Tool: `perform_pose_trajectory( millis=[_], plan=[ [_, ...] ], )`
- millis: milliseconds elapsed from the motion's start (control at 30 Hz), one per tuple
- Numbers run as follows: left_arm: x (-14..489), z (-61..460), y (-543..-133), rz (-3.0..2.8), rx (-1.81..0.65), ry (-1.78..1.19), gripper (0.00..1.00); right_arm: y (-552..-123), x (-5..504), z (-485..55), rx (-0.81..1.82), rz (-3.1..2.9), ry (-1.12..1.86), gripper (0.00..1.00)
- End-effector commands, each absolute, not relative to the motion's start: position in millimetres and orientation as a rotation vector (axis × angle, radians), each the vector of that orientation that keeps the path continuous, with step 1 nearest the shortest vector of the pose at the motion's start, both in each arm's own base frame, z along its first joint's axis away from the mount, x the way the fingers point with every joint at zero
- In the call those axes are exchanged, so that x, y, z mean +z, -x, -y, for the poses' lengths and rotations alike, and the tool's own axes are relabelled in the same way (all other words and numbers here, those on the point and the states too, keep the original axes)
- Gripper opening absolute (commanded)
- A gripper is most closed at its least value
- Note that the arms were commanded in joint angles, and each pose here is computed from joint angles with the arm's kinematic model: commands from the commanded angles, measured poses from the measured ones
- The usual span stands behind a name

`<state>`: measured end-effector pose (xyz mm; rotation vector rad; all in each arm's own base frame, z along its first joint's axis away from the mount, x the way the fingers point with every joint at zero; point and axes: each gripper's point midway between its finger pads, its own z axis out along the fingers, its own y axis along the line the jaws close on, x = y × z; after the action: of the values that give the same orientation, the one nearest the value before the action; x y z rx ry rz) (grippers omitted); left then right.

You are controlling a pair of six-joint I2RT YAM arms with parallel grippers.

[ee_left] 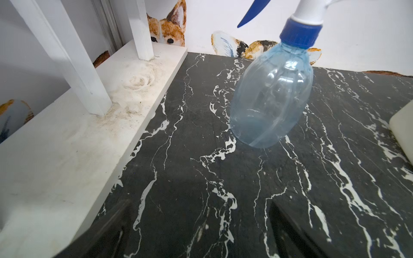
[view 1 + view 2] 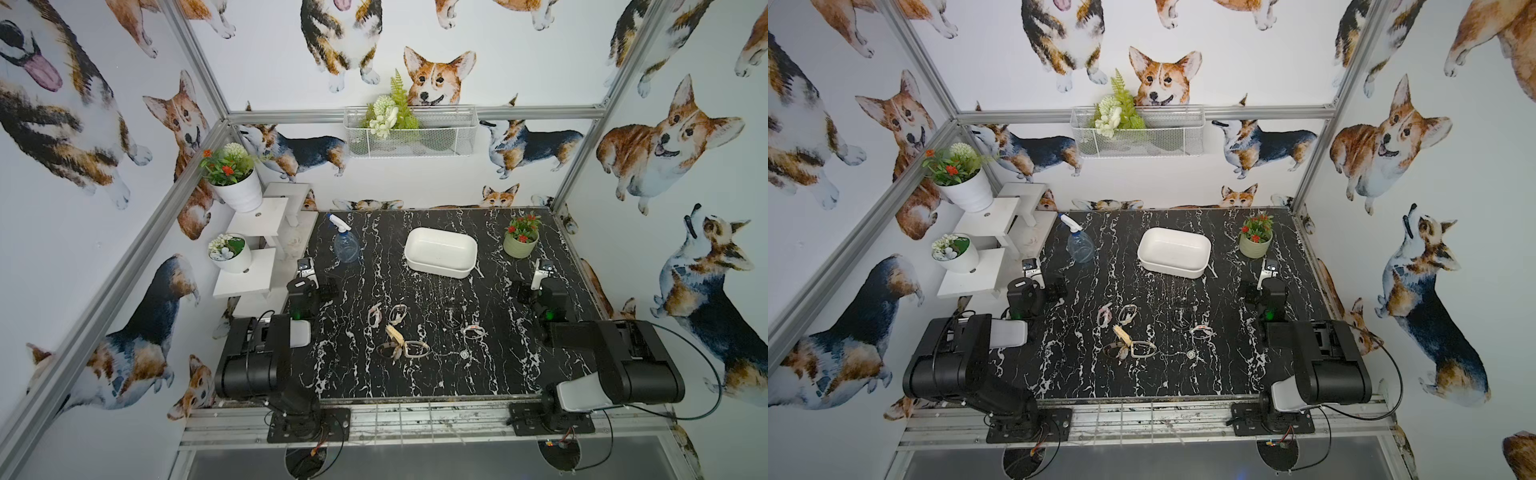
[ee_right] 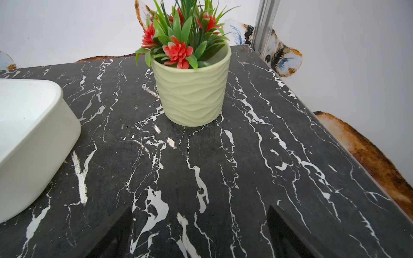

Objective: Put the watch into the storage box
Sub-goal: Pick up the watch at the center of the board.

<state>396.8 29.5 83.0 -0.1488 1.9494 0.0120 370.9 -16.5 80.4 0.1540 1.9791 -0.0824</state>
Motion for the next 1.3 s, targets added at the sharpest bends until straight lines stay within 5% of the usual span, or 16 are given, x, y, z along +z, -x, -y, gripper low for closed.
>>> perform_pose_trajectory(
  millis=[0,600,833,1067,1267],
  plan=[
    [88,-30,-398,-1.927,0.018,0.144,1.0,-375,90,17,-0.081,-1.94,-0.157,1.0],
    [89,-31,-399,-1.926,0.006,0.15,1.0,-375,91,17,-0.077,-1.934,-0.159,1.0],
    [137,-43,-405,-1.979,0.046,0.247,1.0,-384,152,14,-0.056,-1.969,-0.178,1.0],
    [191,8,-422,-2.094,-0.076,0.202,1.0,-382,197,-54,-0.062,-2.135,0.035,1.0],
    [201,75,-399,-2.193,-0.043,-0.03,1.0,-324,187,-123,0.051,-2.397,0.333,1.0]
  ],
)
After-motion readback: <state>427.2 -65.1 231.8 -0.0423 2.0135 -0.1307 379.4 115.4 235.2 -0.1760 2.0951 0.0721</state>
